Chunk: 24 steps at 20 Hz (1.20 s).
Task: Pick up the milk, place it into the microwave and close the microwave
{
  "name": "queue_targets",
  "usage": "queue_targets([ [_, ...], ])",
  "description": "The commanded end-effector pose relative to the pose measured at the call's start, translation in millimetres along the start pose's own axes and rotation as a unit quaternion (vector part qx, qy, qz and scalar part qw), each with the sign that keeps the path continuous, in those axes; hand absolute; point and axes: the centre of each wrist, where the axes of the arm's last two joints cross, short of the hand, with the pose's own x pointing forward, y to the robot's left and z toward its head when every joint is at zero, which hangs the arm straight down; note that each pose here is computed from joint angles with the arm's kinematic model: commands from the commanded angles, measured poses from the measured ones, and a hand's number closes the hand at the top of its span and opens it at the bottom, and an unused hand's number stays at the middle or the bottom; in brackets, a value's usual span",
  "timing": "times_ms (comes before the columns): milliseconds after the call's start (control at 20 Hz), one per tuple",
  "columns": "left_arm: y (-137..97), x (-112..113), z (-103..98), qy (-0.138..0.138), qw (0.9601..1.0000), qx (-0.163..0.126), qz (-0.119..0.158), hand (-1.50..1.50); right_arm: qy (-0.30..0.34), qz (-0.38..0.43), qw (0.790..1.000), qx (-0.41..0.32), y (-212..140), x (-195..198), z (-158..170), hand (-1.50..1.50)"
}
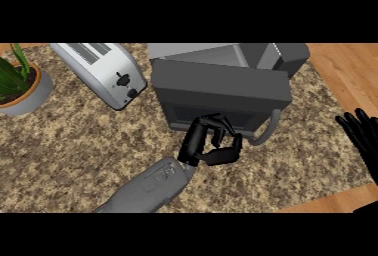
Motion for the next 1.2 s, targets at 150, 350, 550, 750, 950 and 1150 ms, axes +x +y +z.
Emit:
queue_targets([
  [150, 1.1, 25.5, -36.0, -0.008, 0.9979, 0.064, 0.001, -1.5, -0.023, 0.009, 1.0, 0.008, -13.5, 16.8, -20.3, -1.5],
  [350, 9.2, 19.5, -42.3, 0.027, 0.9944, 0.102, -0.005, -1.5, -0.059, 0.135, 0.989, 0.011, -43.2, 57.5, -37.6, -1.5],
  [550, 10.3, 29.6, -50.7, 0.026, 0.9903, 0.135, 0.019, -1.5, -0.063, 0.214, 0.975, 0.023, -55.2, 79.3, -51.7, 1.5],
  [750, 11.6, 32.7, -53.9, 0.023, 0.9869, 0.156, 0.032, -1.5, -0.072, 0.24, 0.968, 0.024, -60.6, 89.4, -58.9, 1.5],
  [950, 11.0, 32.3, -54.2, 0.024, 0.9858, 0.162, 0.036, -1.5, -0.079, 0.256, 0.963, 0.022, -61.7, 92.3, -65.8, 1.5],
  [1150, 9.2, 34.1, -56.1, 0.019, 0.9863, 0.16, 0.037, -1.5, -0.082, 0.259, 0.962, 0.03, -62.0, 92.4, -70.6, 1.5],
])
